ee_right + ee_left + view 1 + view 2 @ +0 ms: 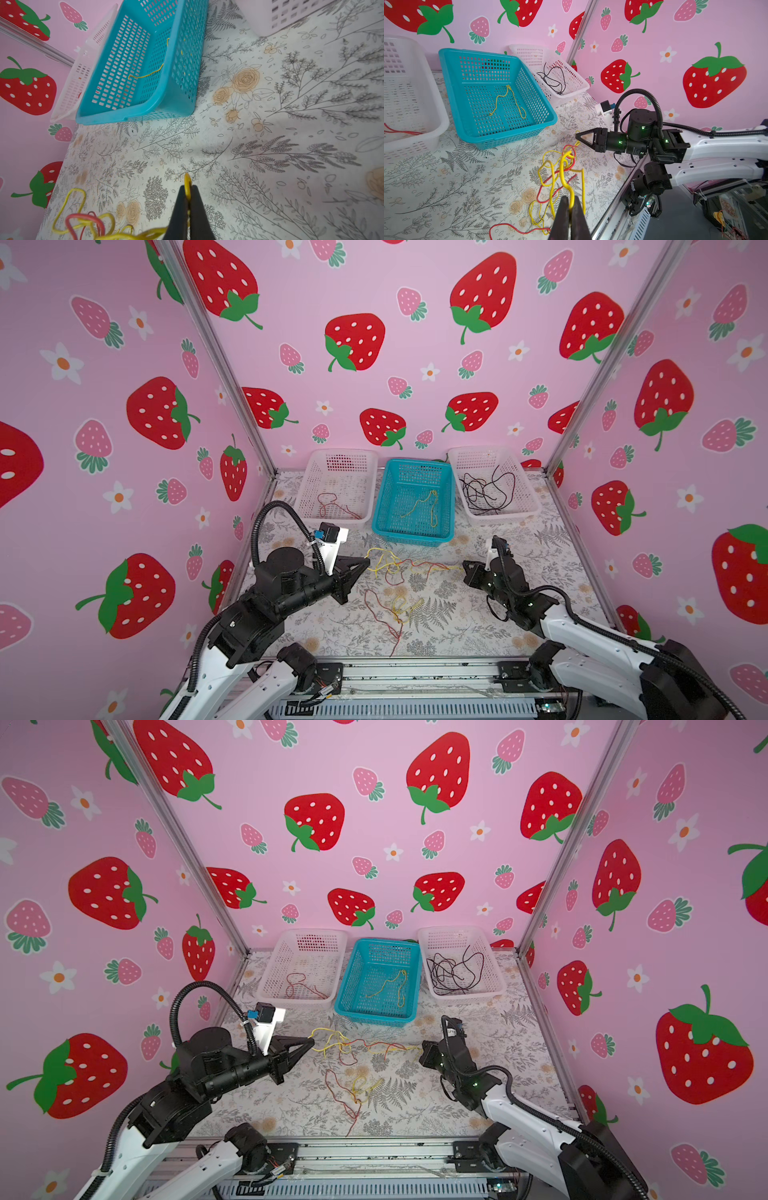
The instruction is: Untangle the cables
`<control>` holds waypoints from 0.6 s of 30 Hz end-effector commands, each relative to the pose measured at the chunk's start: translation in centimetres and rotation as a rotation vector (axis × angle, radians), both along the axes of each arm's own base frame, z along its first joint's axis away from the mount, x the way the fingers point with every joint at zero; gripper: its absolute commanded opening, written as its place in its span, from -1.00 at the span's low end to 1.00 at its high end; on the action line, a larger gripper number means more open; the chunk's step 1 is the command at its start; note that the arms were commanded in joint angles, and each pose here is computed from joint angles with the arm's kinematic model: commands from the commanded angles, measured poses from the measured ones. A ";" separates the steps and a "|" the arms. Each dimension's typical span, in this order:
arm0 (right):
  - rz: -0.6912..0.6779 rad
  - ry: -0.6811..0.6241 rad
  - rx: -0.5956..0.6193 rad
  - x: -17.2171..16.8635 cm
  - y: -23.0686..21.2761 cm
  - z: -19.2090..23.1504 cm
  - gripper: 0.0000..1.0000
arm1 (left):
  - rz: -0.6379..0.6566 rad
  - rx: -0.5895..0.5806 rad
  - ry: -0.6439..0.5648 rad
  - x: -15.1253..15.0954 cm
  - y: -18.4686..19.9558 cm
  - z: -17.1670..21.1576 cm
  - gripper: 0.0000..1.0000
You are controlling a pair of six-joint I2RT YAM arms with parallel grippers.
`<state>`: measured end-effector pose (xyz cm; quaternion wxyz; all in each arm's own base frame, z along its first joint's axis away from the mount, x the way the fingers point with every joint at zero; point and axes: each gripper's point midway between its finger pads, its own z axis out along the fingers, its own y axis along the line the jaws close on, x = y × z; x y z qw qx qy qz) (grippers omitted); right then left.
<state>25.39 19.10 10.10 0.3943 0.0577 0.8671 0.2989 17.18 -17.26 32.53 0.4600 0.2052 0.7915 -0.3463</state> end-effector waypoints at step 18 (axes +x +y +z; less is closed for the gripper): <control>0.402 -0.216 -0.164 -2.3 3.4 4.4 -0.01 | -0.097 -0.021 0.037 0.3 -1.5 -0.1 -1.00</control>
